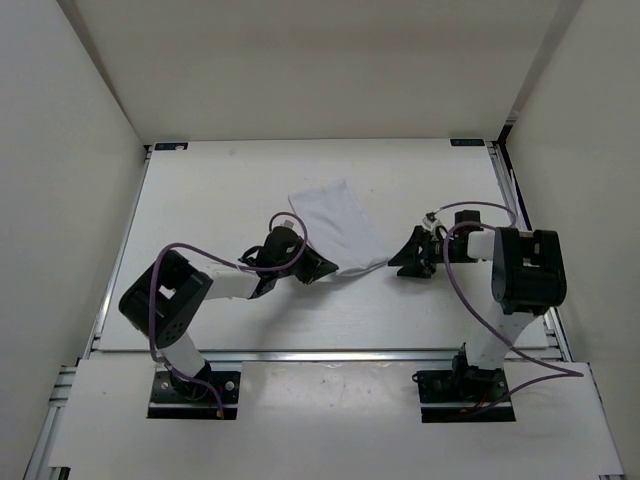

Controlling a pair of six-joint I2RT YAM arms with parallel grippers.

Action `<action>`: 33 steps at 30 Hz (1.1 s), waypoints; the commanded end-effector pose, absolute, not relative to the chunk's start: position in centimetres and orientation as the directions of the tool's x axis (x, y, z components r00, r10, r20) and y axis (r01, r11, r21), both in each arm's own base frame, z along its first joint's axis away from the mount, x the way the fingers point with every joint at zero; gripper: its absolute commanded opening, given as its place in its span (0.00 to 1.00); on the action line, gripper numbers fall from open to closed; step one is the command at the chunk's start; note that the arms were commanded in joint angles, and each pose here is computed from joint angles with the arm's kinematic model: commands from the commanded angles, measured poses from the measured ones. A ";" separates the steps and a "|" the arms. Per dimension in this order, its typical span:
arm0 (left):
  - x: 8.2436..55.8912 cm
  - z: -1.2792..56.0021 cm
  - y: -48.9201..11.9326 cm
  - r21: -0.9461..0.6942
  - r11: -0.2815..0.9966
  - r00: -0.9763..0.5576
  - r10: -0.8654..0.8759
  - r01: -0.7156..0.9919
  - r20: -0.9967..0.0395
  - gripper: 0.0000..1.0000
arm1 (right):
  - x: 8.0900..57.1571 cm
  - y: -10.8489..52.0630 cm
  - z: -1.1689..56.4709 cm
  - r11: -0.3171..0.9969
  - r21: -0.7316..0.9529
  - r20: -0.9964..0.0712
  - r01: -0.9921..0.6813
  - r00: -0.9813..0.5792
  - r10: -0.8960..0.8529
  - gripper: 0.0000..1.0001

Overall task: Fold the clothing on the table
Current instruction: Fold the skirt

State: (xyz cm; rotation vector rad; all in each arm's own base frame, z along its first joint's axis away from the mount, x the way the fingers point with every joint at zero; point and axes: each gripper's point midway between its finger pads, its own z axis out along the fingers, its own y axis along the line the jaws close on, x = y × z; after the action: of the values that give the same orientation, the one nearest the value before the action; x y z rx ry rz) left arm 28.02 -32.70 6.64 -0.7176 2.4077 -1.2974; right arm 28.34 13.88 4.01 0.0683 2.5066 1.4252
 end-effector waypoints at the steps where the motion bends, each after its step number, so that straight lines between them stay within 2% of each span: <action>1: 28.3 9.2 -32.4 -0.866 0.427 -0.811 -0.583 -0.259 -0.044 0.00 | 28.9 15.2 4.9 0.419 0.905 -0.132 -0.069 -0.984 0.124 0.70; 3: 28.4 9.5 -32.2 -0.868 0.423 -0.806 -0.590 -0.260 -0.046 0.00 | 29.3 15.1 4.2 0.384 0.923 -0.045 0.008 -0.991 0.129 0.61; 5: 28.1 9.3 -31.9 -0.864 0.428 -0.806 -0.590 -0.264 -0.045 0.00 | 30.0 14.5 3.5 0.401 0.914 -0.007 0.057 -0.988 0.156 0.59; 9: 28.1 9.5 -31.8 -0.863 0.432 -0.804 -0.592 -0.262 -0.053 0.00 | 31.5 13.9 2.6 0.502 0.865 -0.075 0.027 -0.980 0.182 0.60; 19: 28.0 10.4 -31.9 -0.875 0.418 -0.798 -0.600 -0.245 -0.063 0.00 | 31.3 15.4 1.8 0.508 0.861 -0.070 0.025 -0.983 0.167 0.62; 27: 27.7 10.4 -32.0 -0.878 0.408 -0.803 -0.593 -0.249 -0.048 0.00 | 31.9 16.8 1.5 0.506 0.863 -0.075 0.002 -0.988 0.132 0.58; 30: 27.9 10.7 -32.1 -0.882 0.403 -0.799 -0.598 -0.243 -0.053 0.00 | 31.9 17.7 1.6 0.505 0.862 -0.106 -0.048 -0.991 0.086 0.53; 33: 27.6 10.2 -32.1 -0.880 0.402 -0.801 -0.597 -0.252 -0.043 0.00 | 32.0 17.9 1.6 0.498 0.865 -0.112 -0.065 -0.991 0.067 0.34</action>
State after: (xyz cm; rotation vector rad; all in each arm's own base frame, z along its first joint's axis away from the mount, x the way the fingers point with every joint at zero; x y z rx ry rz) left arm 27.70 -31.75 8.06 -0.7596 2.3720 -1.2976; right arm 31.26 17.81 2.22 0.0627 2.6030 1.5614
